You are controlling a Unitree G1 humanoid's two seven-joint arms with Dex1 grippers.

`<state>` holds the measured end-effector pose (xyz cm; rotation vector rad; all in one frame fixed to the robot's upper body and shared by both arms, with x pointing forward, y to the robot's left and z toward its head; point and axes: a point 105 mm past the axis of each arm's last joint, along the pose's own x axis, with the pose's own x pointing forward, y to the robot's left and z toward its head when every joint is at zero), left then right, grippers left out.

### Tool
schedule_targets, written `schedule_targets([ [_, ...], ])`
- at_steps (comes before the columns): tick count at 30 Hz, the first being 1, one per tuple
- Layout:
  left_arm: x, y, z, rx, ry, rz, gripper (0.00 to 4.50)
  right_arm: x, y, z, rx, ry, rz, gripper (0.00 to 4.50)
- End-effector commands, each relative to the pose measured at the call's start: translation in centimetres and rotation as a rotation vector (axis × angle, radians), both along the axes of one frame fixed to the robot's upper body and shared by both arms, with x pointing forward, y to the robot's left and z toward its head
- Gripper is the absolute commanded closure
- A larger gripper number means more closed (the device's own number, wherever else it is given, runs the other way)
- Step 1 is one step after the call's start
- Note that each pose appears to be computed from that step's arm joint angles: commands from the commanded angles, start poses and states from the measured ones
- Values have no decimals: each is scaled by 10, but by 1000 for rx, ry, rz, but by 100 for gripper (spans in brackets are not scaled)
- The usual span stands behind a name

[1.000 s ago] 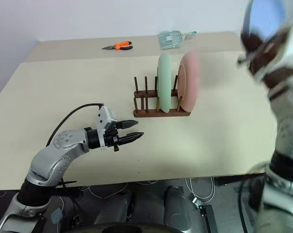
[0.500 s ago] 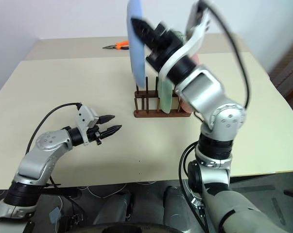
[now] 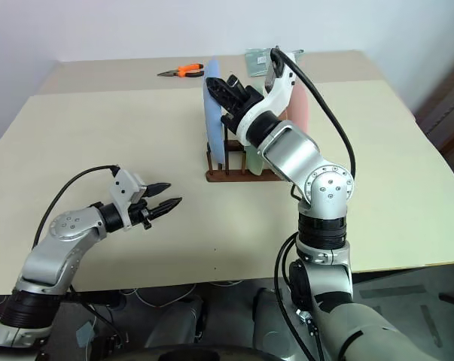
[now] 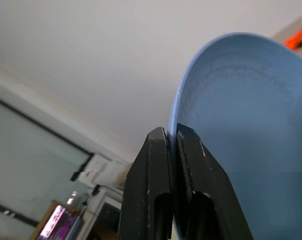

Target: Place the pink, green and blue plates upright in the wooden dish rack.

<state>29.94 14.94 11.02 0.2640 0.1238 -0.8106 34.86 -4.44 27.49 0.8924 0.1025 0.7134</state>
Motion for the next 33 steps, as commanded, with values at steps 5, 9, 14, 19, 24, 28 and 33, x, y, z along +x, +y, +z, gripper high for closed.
schedule_targets([
  [5,-3,-6,12,4,-52,-22,204,-11,-8,44,-231,-393,-78,215],
  [9,-4,-11,11,6,-50,-35,204,-45,-20,56,-578,-799,-74,215],
  [14,0,-7,9,27,-58,-22,204,-49,-121,55,-693,-785,-243,215],
  [19,10,9,2,70,-73,40,204,-59,-224,-26,-949,-481,-322,215],
  [24,18,23,-9,87,-83,121,204,-64,-244,-98,-1060,-318,-243,215],
  [28,16,29,-15,88,-84,174,204,-54,-246,-119,-1102,-309,-228,215],
  [33,9,32,-18,82,-82,205,204,-42,-239,-124,-1104,-341,-214,215],
])
